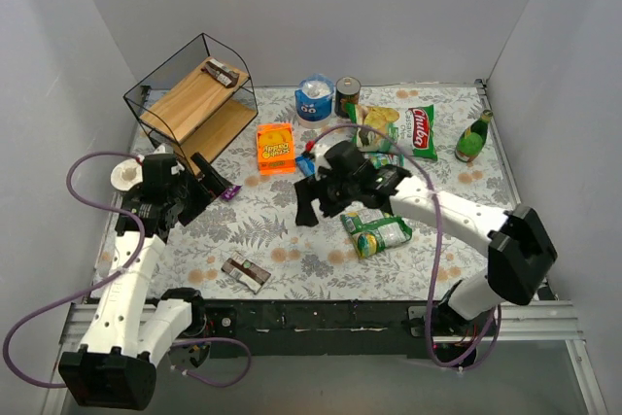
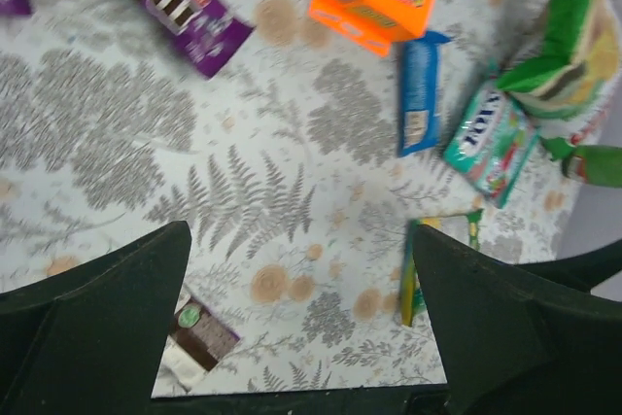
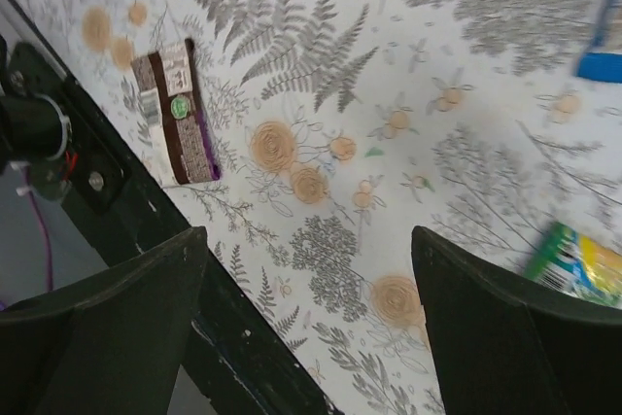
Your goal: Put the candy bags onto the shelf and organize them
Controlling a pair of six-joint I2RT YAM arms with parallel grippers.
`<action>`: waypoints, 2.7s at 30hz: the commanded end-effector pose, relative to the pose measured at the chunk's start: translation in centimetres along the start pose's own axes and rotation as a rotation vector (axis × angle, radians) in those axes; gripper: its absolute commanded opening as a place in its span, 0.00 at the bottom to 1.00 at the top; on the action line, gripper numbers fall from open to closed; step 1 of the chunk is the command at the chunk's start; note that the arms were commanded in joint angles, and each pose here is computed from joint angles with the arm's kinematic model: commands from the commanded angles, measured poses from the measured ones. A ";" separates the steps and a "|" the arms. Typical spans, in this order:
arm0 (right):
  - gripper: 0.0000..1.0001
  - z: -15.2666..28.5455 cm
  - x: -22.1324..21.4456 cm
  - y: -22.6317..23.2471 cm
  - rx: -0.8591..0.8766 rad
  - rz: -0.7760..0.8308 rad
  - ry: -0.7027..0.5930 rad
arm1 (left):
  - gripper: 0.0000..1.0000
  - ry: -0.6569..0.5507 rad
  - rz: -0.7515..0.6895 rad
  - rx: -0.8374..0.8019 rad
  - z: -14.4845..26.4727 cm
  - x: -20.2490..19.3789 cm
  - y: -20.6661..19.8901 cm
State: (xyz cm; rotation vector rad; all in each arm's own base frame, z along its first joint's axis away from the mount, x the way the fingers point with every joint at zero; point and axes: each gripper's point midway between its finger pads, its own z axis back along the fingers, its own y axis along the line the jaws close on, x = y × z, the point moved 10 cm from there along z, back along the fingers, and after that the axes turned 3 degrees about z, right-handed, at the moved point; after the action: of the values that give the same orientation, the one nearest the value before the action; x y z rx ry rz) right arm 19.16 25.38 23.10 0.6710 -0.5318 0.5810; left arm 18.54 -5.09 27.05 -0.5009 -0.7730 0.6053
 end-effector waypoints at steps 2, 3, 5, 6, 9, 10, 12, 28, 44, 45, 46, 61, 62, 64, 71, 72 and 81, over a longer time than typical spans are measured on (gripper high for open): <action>0.90 -4.8 -1.7 2.6 0.024 0.168 0.072 | 0.98 0.095 0.122 0.370 -1.0 -2.9 4.6; 0.89 -5.6 -2.0 2.4 0.015 0.145 0.098 | 0.98 0.126 0.127 0.393 -1.1 -3.4 5.0; 0.88 -6.1 -1.9 2.2 -0.013 0.130 0.095 | 0.98 0.187 0.139 0.449 -1.1 -4.7 6.2; 0.88 -6.3 -1.8 2.0 -0.044 0.120 0.087 | 0.98 0.206 0.138 0.461 -1.1 -5.1 6.5; 0.88 -6.6 -1.3 1.4 -0.138 0.105 0.088 | 0.98 0.310 0.163 0.468 -1.4 -6.6 7.3; 0.88 -6.6 -1.2 1.2 -0.160 0.097 0.096 | 0.98 0.339 0.172 0.455 -1.7 -6.9 7.4; 0.88 -6.9 -1.1 0.7 -0.221 0.086 0.138 | 0.98 0.416 0.211 0.448 -1.8 -8.2 8.0; 0.88 -4.3 -0.4 -3.8 -0.246 -0.097 0.140 | 0.98 0.474 0.335 0.399 -5.4 -11.2 8.5; 0.87 -2.2 0.5 -6.2 -0.288 -0.199 0.078 | 0.85 0.378 0.225 0.105 -12.4 -6.8 1.9; 0.87 -2.1 0.6 -6.3 -0.289 -0.204 0.075 | 0.84 0.369 0.206 0.093 -12.4 -6.3 1.3; 0.87 -1.8 0.6 -6.2 -0.292 -0.204 0.074 | 0.84 0.360 0.185 0.096 -12.2 -6.2 1.2; 0.87 1.9 0.8 -5.8 -0.208 -0.326 0.014 | 0.57 0.433 0.130 0.204 -7.0 -9.5 5.4; 0.87 2.2 0.9 -5.7 -0.192 -0.328 0.008 | 0.57 0.447 0.135 0.201 -6.8 -9.4 5.2; 0.87 2.9 1.3 -5.8 -0.182 -0.332 -0.019 | 0.56 0.479 0.150 0.209 -6.7 -9.6 5.1; 0.87 4.9 2.5 -6.5 -0.119 -0.358 -0.077 | 0.52 0.559 0.232 0.270 -6.7 -11.5 6.8; 0.87 5.3 2.6 -6.9 -0.123 -0.367 -0.086 | 0.52 0.577 0.247 0.284 -6.7 -12.2 7.5; 0.86 7.0 2.6 -8.7 -0.094 -0.382 -0.089 | 0.52 0.622 0.306 0.252 -5.9 -13.2 7.8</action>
State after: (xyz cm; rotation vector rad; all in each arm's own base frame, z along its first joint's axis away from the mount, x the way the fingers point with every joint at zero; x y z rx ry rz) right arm 25.04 16.58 24.04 0.6311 -0.4733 0.1316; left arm 13.67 -9.16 12.16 -0.5088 -0.0590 0.7479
